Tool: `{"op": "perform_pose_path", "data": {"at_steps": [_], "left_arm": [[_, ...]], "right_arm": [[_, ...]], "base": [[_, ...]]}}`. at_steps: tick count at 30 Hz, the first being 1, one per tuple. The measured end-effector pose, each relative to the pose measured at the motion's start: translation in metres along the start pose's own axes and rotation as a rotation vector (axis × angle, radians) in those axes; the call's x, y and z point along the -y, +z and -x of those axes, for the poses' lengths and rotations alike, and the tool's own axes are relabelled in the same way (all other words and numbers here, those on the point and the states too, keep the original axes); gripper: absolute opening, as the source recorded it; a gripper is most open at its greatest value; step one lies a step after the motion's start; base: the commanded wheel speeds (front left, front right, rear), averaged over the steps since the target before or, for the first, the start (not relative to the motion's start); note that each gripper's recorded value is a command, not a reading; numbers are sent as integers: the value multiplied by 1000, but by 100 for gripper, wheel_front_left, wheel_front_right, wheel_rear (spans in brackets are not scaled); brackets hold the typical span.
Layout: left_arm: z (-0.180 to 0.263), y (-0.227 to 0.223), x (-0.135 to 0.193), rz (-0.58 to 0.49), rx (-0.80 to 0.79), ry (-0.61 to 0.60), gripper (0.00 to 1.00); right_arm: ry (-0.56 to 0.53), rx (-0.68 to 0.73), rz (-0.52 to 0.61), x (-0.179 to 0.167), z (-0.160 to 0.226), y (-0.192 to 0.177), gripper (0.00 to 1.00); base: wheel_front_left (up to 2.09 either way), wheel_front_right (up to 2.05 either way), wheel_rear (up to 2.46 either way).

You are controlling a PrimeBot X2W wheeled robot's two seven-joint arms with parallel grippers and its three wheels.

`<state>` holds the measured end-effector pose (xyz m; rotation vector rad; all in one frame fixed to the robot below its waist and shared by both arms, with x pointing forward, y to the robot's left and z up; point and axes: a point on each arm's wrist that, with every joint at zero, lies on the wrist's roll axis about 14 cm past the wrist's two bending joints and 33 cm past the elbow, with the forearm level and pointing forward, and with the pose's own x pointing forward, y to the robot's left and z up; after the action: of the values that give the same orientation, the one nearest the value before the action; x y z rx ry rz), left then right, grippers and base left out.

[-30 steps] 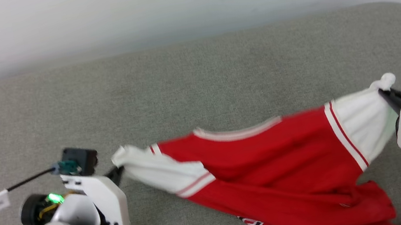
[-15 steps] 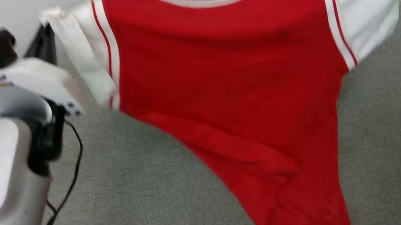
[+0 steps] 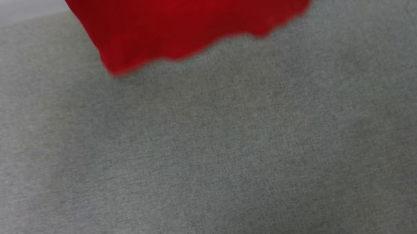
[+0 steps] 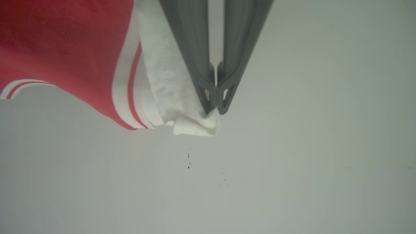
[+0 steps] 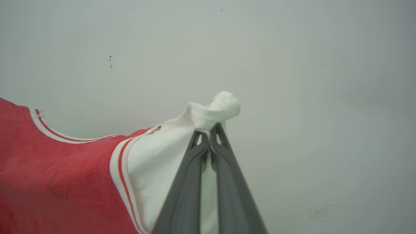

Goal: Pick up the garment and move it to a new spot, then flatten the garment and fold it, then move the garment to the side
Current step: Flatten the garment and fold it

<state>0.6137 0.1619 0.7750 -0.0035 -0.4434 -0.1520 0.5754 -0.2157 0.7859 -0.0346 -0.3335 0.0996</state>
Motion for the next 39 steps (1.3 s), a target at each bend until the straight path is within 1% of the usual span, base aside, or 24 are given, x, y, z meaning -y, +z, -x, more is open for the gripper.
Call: {"op": "perform_pose_path", "data": {"at_steps": [2,6,9,16,19,22,26,30,33,36,37,39], "left_arm": [[-13,4,-3,-1,33,3,0],[-34,-4,-5,-5,52,-7,0],[-47,-19,-7,9,50,-6,0],[-55,-115,-8,35,-86,-1,0],[-51,-159,-7,49,-159,3,0],[-44,-196,-5,76,-226,5,0],[-21,-241,0,109,-331,2,0],[0,-262,1,147,-382,9,0],[27,-279,7,176,-437,11,0],[55,-287,13,201,-474,10,0],[88,-292,16,221,-504,20,0],[114,-293,14,226,-530,31,0]], "right_arm": [[9,32,6,-3,-14,7,0],[22,64,22,-6,-40,10,0],[34,76,28,-9,-59,1,0],[76,-15,3,-24,-93,-76,0],[91,-100,-12,-32,-97,-125,0],[104,-171,-33,-40,-96,-167,0],[116,-290,-47,-48,-78,-221,0],[112,-409,-71,-50,-51,-261,0],[96,-509,-95,-46,-20,-291,0],[79,-567,-122,-41,8,-306,0],[70,-608,-157,-41,40,-315,0],[69,-632,-182,-44,65,-320,0]], "base": [[0,0,0],[0,0,0],[0,0,0],[0,0,0],[0,0,0],[0,0,0],[0,0,0],[0,0,0],[0,0,0],[0,0,0],[0,0,0],[0,0,0]]}}
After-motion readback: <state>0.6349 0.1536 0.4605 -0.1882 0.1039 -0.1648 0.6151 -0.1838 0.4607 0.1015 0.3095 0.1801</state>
